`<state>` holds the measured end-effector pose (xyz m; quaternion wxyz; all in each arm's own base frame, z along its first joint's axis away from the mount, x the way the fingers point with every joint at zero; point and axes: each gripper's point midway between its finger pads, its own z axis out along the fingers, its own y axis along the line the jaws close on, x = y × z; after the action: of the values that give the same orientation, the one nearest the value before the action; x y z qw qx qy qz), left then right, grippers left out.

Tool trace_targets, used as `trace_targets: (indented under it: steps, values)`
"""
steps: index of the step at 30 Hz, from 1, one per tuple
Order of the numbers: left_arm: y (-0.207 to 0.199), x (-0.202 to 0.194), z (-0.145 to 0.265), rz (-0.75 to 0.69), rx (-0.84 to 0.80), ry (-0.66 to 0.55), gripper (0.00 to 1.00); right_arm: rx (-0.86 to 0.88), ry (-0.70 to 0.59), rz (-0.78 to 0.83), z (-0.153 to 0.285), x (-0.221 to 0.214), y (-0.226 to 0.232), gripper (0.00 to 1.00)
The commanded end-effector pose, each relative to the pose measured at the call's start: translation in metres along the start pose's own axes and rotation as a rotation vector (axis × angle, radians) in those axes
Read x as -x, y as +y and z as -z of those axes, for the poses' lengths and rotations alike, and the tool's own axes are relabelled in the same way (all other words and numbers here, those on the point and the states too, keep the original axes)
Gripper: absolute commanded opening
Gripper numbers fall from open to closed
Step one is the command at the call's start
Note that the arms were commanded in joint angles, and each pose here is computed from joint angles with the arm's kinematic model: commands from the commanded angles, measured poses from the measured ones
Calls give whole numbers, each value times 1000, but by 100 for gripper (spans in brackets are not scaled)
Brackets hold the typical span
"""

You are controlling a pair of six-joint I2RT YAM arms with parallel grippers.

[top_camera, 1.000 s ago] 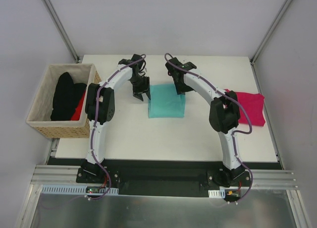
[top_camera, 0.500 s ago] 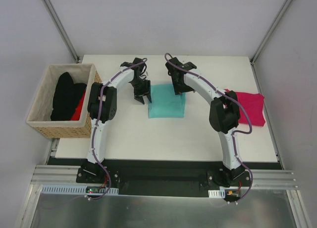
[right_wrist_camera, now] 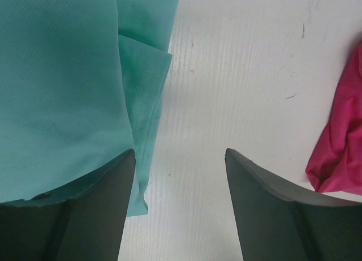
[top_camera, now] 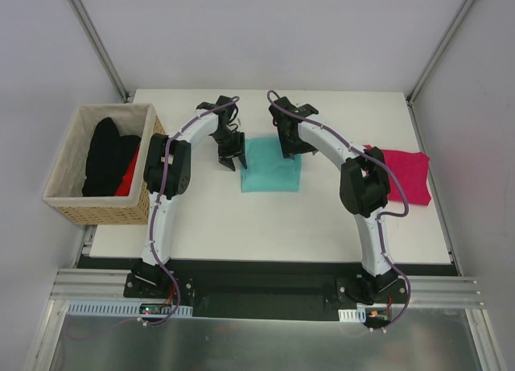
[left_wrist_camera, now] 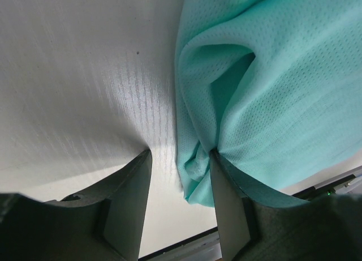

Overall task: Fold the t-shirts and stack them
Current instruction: Smooth out wrinkles on the folded tshirt

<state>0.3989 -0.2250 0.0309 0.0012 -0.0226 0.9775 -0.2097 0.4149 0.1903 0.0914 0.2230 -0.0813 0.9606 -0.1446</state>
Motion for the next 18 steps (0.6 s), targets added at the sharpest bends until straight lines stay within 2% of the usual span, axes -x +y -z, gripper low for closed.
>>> trace_targets:
  steps: [1, 9, 18]
  values:
    - [-5, 4, 3, 7, -20, -5, 45, 24, 11, -14, 2, -5, 5, 68]
    - [-3, 1, 2, 7, -15, 1, 45, 37, 46, -10, -10, -18, 13, 68]
    - [-3, -1, 6, 11, -12, -2, 44, 54, 34, -23, -10, -12, 16, 67]
